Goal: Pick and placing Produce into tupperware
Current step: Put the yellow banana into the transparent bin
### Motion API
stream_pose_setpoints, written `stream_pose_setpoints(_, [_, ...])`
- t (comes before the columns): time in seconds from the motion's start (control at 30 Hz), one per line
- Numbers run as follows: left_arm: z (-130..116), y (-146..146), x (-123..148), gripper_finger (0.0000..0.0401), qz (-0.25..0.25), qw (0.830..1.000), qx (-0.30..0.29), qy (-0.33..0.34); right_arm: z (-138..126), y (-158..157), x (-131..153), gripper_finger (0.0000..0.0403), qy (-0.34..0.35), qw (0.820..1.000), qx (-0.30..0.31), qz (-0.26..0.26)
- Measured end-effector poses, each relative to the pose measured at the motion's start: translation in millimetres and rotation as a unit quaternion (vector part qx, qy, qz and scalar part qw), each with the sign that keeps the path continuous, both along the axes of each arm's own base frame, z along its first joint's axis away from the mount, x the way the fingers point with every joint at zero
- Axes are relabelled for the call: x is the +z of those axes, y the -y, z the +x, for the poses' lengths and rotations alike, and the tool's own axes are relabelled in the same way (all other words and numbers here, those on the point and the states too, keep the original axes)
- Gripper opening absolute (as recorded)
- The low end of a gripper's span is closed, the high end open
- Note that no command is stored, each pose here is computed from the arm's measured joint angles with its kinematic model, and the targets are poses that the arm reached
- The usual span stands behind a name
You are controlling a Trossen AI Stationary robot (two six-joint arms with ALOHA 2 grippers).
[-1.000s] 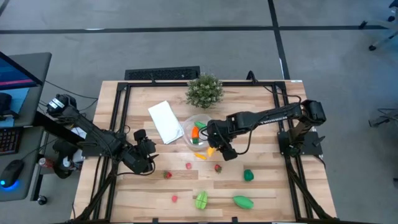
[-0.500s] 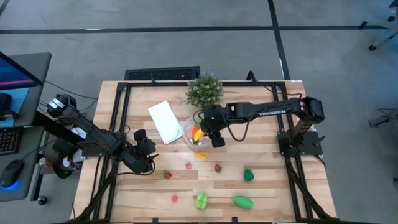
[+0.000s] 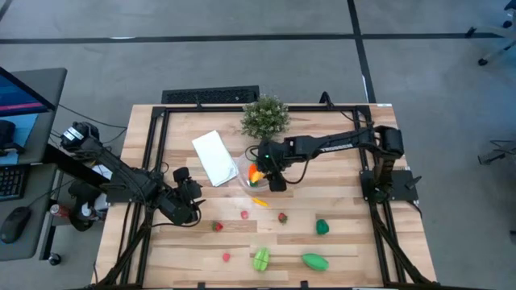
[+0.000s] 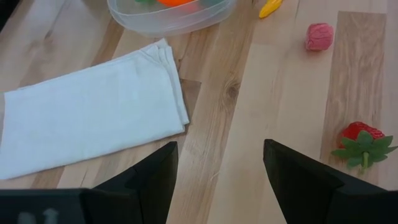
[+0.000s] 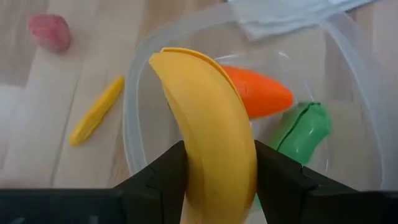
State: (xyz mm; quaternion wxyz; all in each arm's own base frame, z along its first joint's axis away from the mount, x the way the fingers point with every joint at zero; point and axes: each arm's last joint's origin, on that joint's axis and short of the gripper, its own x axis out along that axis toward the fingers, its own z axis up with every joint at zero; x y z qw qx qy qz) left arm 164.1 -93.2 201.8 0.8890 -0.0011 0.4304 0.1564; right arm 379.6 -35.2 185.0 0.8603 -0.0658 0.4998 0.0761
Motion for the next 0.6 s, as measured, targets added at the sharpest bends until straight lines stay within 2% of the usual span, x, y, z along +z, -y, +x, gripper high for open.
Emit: stream_pose_setpoints(0.6, [0,-1,0,0.0229,0.009,1.0,0.003,0.002,-3,15,-1,0.0162,-0.011,1.0,-0.019,-0.006])
